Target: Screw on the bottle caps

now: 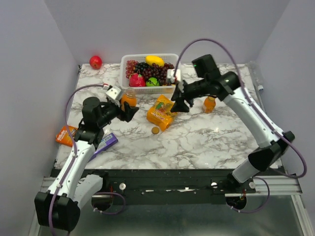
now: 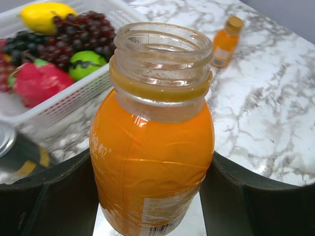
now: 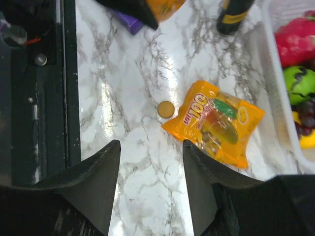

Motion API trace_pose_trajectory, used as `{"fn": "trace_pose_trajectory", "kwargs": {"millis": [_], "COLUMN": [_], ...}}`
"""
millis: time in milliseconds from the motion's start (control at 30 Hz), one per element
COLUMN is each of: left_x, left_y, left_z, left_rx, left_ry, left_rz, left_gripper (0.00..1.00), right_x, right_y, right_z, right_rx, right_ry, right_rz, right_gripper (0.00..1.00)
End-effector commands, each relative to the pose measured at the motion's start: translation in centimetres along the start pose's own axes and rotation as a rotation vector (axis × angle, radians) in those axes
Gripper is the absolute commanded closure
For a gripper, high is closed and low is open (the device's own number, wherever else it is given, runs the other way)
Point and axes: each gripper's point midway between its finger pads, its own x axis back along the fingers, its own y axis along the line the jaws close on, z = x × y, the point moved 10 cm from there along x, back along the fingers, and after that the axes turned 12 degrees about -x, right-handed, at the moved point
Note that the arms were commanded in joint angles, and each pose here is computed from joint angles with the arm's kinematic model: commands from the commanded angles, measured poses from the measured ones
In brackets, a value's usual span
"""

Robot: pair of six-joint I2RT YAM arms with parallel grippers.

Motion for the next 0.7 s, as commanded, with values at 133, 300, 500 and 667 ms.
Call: {"fn": "trace_pose_trajectory", "kwargs": {"millis": [133,300,500,667], "left_x": [5.7,7.9,9.0,8.9], "left_y": [4.2,4.9,4.9,4.6], "left_z": [-1.6,-2.5,-2.8,-2.5], "left_rx": [0.141,0.168,0.196,0.203], "left_ry": [-0.108,-0.139,-0.137,-0.117], "left_rz": [-0.373,-0.485,-0.517,-0.487], "left_gripper": [1.0,1.0,1.0,1.0], "right_x": [-13.1,-17.6,-20.5,-22.2], "right_y": [-2.0,-4.1,-5.9,-6.5], "right_z": [3.9,6.6,10.0,11.2], "right_rx": [0.281,0.394,0.488,0.501], "right_ry": [0.3,0.351,0.433,0.465], "right_rz": [-0.121,-0.168,-0.17,-0.177], "right_gripper": [0.39,0.34,0.31,0.31]}}
